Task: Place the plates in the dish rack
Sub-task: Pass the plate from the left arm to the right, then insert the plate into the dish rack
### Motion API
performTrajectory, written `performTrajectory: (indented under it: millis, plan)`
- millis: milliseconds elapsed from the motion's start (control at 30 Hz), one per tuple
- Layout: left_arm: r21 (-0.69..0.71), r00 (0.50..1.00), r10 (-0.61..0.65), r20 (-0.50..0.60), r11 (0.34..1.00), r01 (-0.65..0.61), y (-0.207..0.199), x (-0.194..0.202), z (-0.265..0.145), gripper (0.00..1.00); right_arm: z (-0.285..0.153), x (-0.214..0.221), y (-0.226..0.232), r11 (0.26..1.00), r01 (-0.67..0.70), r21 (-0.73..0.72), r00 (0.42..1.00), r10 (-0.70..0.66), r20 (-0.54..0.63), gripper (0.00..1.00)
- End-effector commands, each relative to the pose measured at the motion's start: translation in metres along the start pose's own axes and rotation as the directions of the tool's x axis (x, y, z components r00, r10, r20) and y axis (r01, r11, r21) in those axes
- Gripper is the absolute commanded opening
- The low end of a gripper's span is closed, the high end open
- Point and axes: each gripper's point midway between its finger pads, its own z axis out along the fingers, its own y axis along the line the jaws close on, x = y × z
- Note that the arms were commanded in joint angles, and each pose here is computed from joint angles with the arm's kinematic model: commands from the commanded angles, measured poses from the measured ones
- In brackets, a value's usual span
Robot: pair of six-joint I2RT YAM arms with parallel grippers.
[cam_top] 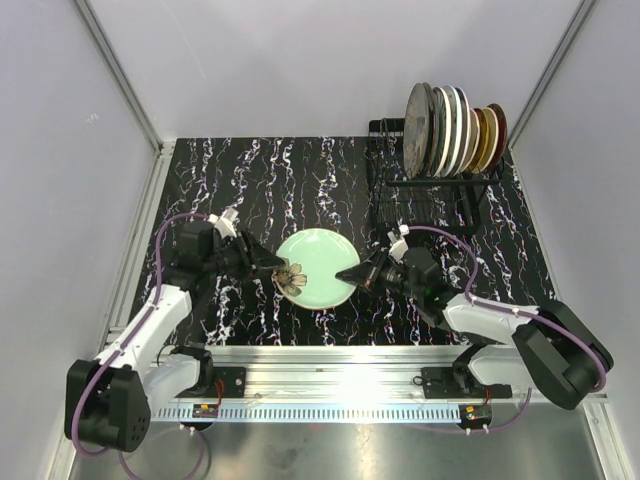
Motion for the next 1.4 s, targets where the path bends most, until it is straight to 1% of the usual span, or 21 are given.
performTrajectory:
  millis: [0,267,367,433,467,533,567,667,733,833,867,900,933,1000,1033,1100,1167,1200,1233,1300,1367]
  plan:
    - [0.03,0.996,0.087,0.031,0.996,-0.088,-0.013,-0.013,0.0,0.5,-0.006,-0.011,0.06,0.981,0.085,-0.173,0.996,-0.078,0.044,0.0]
    - [0.019,0.992,0.125,0.025,0.992,-0.125,-0.018,-0.023,0.003,0.56,-0.011,-0.006,0.058,0.982,0.098,-0.159,0.995,-0.096,0.019,0.0]
    - [0.006,0.984,0.17,0.053,0.985,-0.17,-0.031,-0.039,-0.001,0.64,-0.016,-0.008,0.05,0.983,0.174,-0.06,0.985,-0.173,0.021,0.0]
    - [-0.012,0.979,0.195,0.059,0.981,-0.194,-0.036,-0.047,-0.002,0.74,-0.026,-0.024,0.066,0.97,0.244,-0.021,0.966,-0.241,0.088,0.0]
    - [-0.006,0.971,0.225,0.086,0.974,-0.225,-0.051,-0.059,-0.006,0.8,-0.031,-0.024,0.05,0.954,0.291,0.071,0.953,-0.295,0.065,0.0]
    - [-0.021,0.963,0.249,0.101,0.968,-0.248,-0.059,-0.07,-0.008,0.9,-0.043,-0.045,0.07,0.927,0.352,0.127,0.92,-0.368,0.137,0.0]
    - [-0.014,0.952,0.277,0.129,0.961,-0.277,-0.073,-0.081,-0.012,0.92,-0.05,-0.045,0.057,0.902,0.382,0.203,0.908,-0.407,0.101,0.0]
    - [-0.039,0.931,0.32,0.179,0.947,-0.318,-0.091,-0.104,-0.017,0.99,-0.061,-0.061,0.075,0.862,0.441,0.25,0.866,-0.482,0.132,0.0]
    - [-0.155,0.909,0.362,0.208,0.929,-0.335,-0.082,-0.121,-0.021,0.99,-0.068,-0.068,0.089,0.846,0.462,0.267,0.848,-0.509,0.145,0.0]
    - [-0.299,0.844,0.46,0.274,0.875,-0.38,-0.087,-0.146,-0.042,0.99,-0.076,-0.085,0.117,0.814,0.51,0.277,0.801,-0.567,0.194,0.0]
    - [-0.33,0.824,0.485,0.293,0.86,-0.389,-0.09,-0.153,-0.049,0.99,-0.081,-0.092,0.118,0.786,0.531,0.318,0.774,-0.602,0.195,0.0]
    - [-0.394,0.808,0.502,0.308,0.841,-0.372,-0.082,-0.16,-0.055,0.99,-0.089,-0.105,0.143,0.773,0.546,0.324,0.74,-0.626,0.247,0.0]
    - [-0.423,0.788,0.532,0.312,0.82,-0.386,-0.082,-0.162,-0.061,0.99,-0.091,-0.111,0.145,0.742,0.563,0.363,0.718,-0.657,0.229,0.0]
    - [-0.467,0.777,0.548,0.311,0.799,-0.377,-0.068,-0.162,-0.063,0.99,-0.103,-0.131,0.184,0.718,0.584,0.379,0.662,-0.691,0.289,0.0]
    - [-0.47,0.768,0.559,0.312,0.793,-0.387,-0.066,-0.16,-0.064,0.99,-0.097,-0.137,0.184,0.696,0.587,0.413,0.656,-0.708,0.261,0.0]
    - [-0.476,0.772,0.563,0.295,0.787,-0.392,-0.048,-0.152,-0.057,0.99,-0.108,-0.156,0.22,0.668,0.601,0.438,0.596,-0.74,0.311,0.0]
    - [-0.494,0.768,0.574,0.284,0.774,-0.396,-0.037,-0.148,-0.056,0.99,-0.101,-0.168,0.231,0.634,0.617,0.467,0.564,-0.77,0.298,0.0]
    - [-0.493,0.778,0.57,0.265,0.774,-0.399,-0.03,-0.143,-0.053,0.99,-0.109,-0.178,0.255,0.634,0.614,0.47,0.531,-0.772,0.348,0.0]
    - [-0.489,0.782,0.566,0.262,0.776,-0.398,-0.029,-0.142,-0.052,0.99,-0.102,-0.185,0.256,0.62,0.611,0.493,0.524,-0.783,0.335,0.0]
    - [-0.454,0.791,0.555,0.256,0.792,-0.409,-0.034,-0.136,-0.049,0.99,-0.112,-0.202,0.286,0.602,0.605,0.52,0.464,-0.798,0.384,0.0]
    - [-0.422,0.794,0.548,0.263,0.806,-0.416,-0.039,-0.133,-0.046,0.99,-0.103,-0.215,0.286,0.559,0.601,0.571,0.441,-0.828,0.347,0.0]
